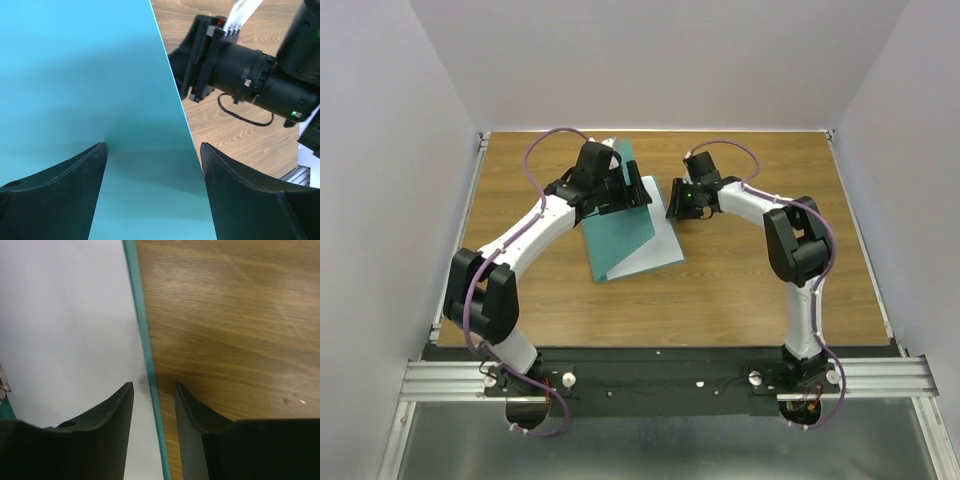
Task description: Put the files into the folder
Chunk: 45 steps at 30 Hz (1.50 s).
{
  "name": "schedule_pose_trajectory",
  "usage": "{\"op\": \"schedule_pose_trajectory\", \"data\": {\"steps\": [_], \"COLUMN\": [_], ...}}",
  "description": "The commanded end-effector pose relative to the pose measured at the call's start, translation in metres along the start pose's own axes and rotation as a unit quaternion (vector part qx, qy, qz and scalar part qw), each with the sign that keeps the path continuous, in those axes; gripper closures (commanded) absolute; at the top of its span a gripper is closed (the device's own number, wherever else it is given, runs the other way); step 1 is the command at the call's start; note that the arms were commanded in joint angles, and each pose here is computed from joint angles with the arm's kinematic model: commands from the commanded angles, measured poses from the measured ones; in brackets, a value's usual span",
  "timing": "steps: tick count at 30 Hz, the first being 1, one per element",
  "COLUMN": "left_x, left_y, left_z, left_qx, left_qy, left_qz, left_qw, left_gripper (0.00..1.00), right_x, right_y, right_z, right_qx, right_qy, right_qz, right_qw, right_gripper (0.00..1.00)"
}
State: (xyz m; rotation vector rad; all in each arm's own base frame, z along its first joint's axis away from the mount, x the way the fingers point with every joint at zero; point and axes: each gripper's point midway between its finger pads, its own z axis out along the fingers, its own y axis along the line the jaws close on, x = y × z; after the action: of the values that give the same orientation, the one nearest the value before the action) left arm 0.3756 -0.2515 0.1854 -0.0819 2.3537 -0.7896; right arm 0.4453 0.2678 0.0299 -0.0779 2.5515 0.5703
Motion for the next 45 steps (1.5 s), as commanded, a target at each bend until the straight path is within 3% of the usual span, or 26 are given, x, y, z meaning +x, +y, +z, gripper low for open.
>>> {"op": "schedule_pose_trajectory", "data": {"steps": [1, 9, 15, 21, 23, 26, 27, 31, 36, 45], "left_x": [-0.015, 0.0, 0.011, -0.002, -0.019, -0.048, -0.056, -0.07, -0.046, 0.009], "left_y": [-0.021, -0.01, -0.005, -0.014, -0.02, -0.012, 0.005, 0.042, 0.1, 0.167], "left_z": [0.005, 0.048, 0.084, 0.09, 0.073, 0.036, 0.023, -0.045, -0.126, -0.168], "left_qx": [0.026, 0.037, 0.052, 0.049, 0.041, -0.024, -0.077, -0.193, -0.307, -0.324], "left_qy": [-0.02, 0.005, 0.025, -0.001, -0.03, -0.093, -0.118, -0.195, -0.264, -0.312], "left_qz": [0.03, 0.031, 0.033, 0.05, 0.057, 0.056, 0.05, 0.006, -0.061, -0.152], "left_qw": [0.999, 0.999, 0.998, 0.998, 0.997, 0.994, 0.989, 0.962, 0.912, 0.88], "left_gripper": [0.15, 0.12, 0.12, 0.12, 0.12, 0.11, 0.11, 0.11, 0.11, 0.11], "right_x": [-0.011, -0.065, -0.08, -0.088, -0.086, -0.082, -0.08, -0.07, -0.052, -0.003], "right_y": [-0.032, -0.056, -0.062, -0.067, -0.072, -0.078, -0.08, -0.091, -0.102, -0.13], "right_z": [-0.03, -0.093, -0.136, -0.181, -0.194, -0.21, -0.213, -0.234, -0.26, -0.291], "right_qx": [0.048, 0.077, 0.101, 0.127, 0.138, 0.155, 0.159, 0.181, 0.202, 0.234], "right_qy": [-0.016, -0.111, -0.167, -0.226, -0.242, -0.263, -0.267, -0.295, -0.322, -0.362], "right_qz": [0.041, 0.087, 0.103, 0.127, 0.135, 0.149, 0.154, 0.172, 0.178, 0.207], "right_qw": [0.998, 0.987, 0.975, 0.957, 0.951, 0.941, 0.938, 0.922, 0.907, 0.878], "right_gripper": [0.53, 0.5, 0.44, 0.31, 0.23, 0.07, 0.0, 0.0, 0.0, 0.0]}}
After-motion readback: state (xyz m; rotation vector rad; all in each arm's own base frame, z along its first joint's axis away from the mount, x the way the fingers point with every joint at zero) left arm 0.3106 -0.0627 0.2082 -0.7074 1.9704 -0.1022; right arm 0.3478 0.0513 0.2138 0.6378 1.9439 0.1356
